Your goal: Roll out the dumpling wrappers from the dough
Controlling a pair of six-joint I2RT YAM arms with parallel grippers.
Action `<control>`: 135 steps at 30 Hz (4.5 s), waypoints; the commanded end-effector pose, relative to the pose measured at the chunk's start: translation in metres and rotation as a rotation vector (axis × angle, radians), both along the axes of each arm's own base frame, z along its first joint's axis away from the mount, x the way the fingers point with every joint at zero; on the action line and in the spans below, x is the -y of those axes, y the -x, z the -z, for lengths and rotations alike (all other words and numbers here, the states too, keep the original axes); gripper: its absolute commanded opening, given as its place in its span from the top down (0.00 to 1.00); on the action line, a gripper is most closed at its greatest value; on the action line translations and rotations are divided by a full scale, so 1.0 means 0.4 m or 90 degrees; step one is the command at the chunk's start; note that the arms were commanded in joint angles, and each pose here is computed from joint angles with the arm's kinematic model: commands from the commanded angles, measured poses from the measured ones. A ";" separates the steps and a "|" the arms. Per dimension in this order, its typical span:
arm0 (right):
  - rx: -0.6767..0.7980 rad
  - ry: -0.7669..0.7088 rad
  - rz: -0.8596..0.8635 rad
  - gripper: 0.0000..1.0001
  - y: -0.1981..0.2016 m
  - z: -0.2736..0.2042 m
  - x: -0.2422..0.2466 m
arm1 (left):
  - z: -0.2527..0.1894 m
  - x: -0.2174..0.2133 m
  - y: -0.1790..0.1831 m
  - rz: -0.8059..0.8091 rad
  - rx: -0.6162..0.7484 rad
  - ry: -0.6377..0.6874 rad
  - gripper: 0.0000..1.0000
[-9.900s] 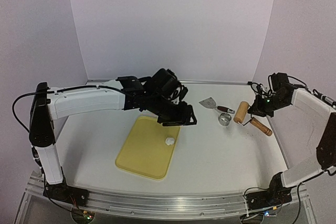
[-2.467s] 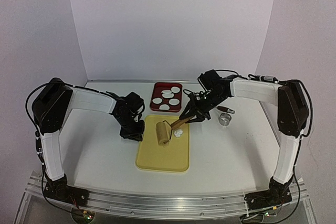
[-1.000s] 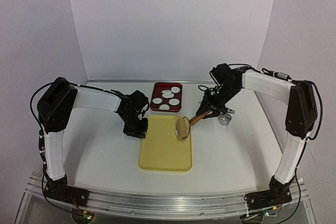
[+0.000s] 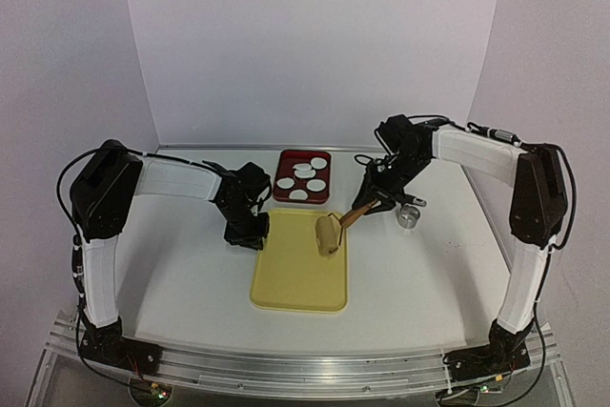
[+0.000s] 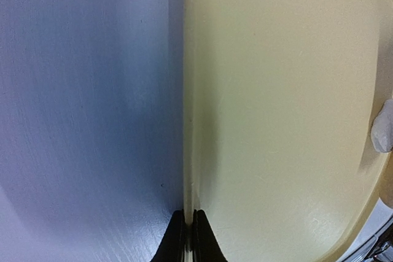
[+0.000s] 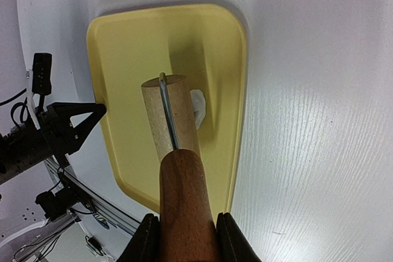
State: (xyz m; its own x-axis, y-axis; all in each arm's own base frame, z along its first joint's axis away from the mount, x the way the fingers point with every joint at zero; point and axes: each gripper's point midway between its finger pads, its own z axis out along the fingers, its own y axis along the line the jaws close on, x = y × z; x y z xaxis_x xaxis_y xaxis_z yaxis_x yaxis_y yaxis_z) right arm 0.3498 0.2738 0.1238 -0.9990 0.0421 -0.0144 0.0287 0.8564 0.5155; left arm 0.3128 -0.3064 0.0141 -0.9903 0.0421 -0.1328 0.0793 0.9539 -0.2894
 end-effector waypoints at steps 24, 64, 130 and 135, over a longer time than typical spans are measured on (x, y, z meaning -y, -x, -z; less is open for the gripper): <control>-0.108 0.340 0.027 1.00 0.072 0.232 0.266 | 0.009 -0.003 -0.022 -0.013 0.008 -0.022 1.00; -0.189 0.422 0.077 1.00 0.133 0.339 0.394 | 0.008 -0.016 -0.004 -0.017 0.014 -0.011 1.00; -0.225 0.510 0.062 1.00 0.168 0.457 0.400 | 0.005 -0.010 0.007 0.006 0.017 0.006 1.00; -0.226 0.511 0.060 1.00 0.166 0.461 0.395 | 0.004 -0.008 0.006 0.007 0.018 0.009 1.00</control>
